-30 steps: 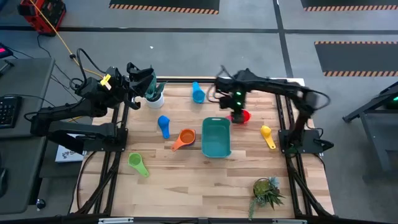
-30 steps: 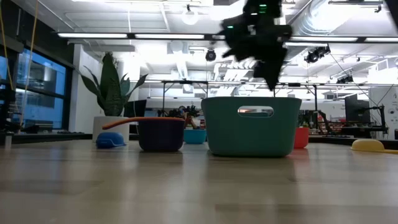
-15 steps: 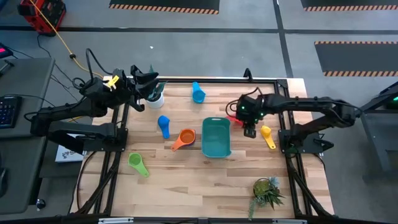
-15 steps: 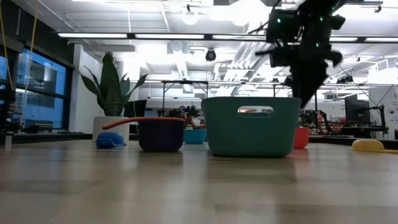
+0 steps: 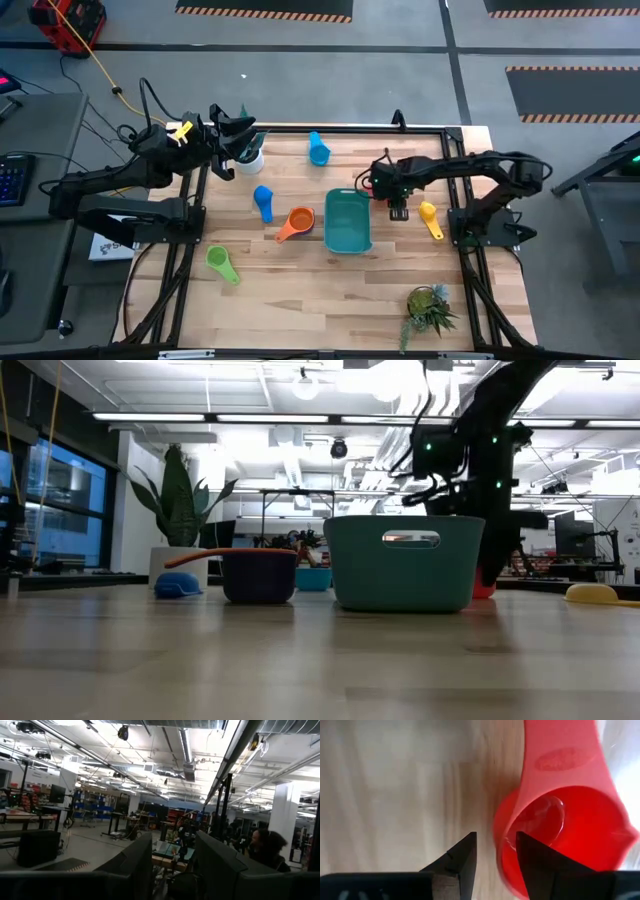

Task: Nest measuring cups in basket
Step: Stack the red measuring cup on top of the orange measuring cup

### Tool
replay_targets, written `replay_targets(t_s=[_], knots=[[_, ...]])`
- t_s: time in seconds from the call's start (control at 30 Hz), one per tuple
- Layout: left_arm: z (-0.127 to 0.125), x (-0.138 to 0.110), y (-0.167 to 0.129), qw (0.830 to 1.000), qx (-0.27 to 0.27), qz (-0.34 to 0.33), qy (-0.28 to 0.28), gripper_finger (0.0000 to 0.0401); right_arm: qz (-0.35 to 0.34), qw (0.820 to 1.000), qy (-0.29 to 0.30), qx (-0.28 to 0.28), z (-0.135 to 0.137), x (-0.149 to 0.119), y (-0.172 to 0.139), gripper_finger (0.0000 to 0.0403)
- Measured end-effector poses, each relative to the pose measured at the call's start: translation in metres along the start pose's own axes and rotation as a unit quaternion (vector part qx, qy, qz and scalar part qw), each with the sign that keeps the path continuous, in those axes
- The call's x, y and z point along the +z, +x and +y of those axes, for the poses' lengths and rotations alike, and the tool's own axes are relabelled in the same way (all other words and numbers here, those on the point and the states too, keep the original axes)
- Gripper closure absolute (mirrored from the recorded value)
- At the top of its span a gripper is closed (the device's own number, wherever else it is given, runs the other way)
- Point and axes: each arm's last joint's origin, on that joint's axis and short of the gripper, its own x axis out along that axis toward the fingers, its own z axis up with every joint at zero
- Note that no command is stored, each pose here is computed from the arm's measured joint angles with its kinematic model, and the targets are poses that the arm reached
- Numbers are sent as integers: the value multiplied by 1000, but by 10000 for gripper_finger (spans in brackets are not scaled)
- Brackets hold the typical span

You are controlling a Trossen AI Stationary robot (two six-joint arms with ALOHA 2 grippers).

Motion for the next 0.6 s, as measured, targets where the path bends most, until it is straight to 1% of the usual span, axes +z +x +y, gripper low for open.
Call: replay_targets(t_s=[0.07,0.1,0.23,0.27,0.33,0.43,0.53,0.6], knots=[[0,0,0,1000,0,0,0,259,10,1000,-10,-9,-1,1,4,286],[0,0,0,1000,0,0,0,259,14,1000,-15,-12,-1,1,5,298],[0,0,0,1000,0,0,0,259,16,999,-18,-28,-2,0,3,383],[0,0,0,1000,0,0,0,259,15,999,-17,-33,-3,-1,1,391],[0,0,0,1000,0,0,0,259,8,999,-11,-50,-4,-3,-7,387],[0,0,0,1000,0,0,0,259,6,995,-1,-95,-10,-13,-25,398],[0,0,0,1000,1,0,1,259,-27,992,17,-124,-15,-21,-50,397],[0,0,0,1000,2,0,1,259,-67,988,14,-140,-19,-17,-72,399]])
